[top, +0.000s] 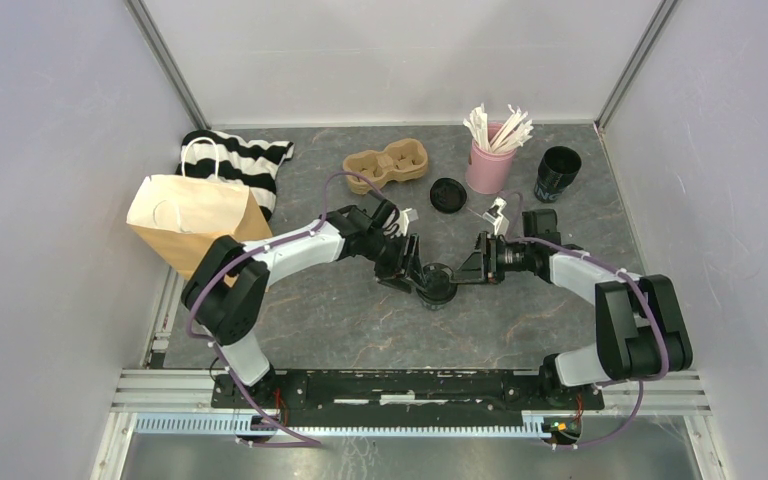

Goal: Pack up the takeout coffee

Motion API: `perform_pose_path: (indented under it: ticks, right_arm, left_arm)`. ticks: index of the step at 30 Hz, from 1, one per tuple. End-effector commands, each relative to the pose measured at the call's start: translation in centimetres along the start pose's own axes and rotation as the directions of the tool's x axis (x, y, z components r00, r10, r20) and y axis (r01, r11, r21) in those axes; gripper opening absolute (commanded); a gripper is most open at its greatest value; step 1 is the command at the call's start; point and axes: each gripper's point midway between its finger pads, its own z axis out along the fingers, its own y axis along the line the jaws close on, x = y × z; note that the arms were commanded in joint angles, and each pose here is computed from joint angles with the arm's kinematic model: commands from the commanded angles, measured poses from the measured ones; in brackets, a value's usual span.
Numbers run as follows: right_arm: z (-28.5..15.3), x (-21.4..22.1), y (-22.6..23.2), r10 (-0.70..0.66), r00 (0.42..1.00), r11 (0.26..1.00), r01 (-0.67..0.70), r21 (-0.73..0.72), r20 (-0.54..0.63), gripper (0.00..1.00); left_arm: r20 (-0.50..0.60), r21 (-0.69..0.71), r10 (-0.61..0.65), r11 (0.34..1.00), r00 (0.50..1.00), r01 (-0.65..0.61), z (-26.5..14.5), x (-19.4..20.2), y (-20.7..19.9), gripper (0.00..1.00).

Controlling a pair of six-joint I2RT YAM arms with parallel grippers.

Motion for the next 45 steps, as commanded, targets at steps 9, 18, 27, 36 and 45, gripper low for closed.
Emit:
perform_pose_path:
  ticks: [9,18,27,36,45]
  right_arm:
    - [-1.6,-2.0,2.4,-0.087,0.995,0.995,0.084,0.048,0.051,0.69]
    - [-3.3,-2.5,1.1,-0.072,0.994,0.987,0.059,0.149,0.086,0.53]
    - [-2.1,-1.7,1.0,-0.049,0.998,0.993,0.045,0.109,0.042,0.44]
    - [-1.8,-1.2,0.5,-0.037,0.999,0.993,0.033,0.110,0.033,0.41]
    - [-1.3,-0.3,0.1,-0.026,1.000,0.994,0.024,0.110,0.012,0.40]
  left_arm:
    - [0.081,0.039,0.014,0.999,0.997,-0.017,-2.8,-2.3,-3.7,0.73]
    - [0.110,-0.007,-0.101,0.995,0.989,0.103,-4.2,-1.5,-1.4,0.65]
    - [0.040,-0.024,-0.131,0.991,0.991,0.132,-2.7,-0.6,-0.7,0.51]
    - [0.015,-0.045,-0.130,0.990,0.991,0.131,-1.5,-0.4,-0.2,0.47]
    - [0.010,-0.060,-0.128,0.990,0.992,0.129,-0.9,-0.5,0.1,0.48]
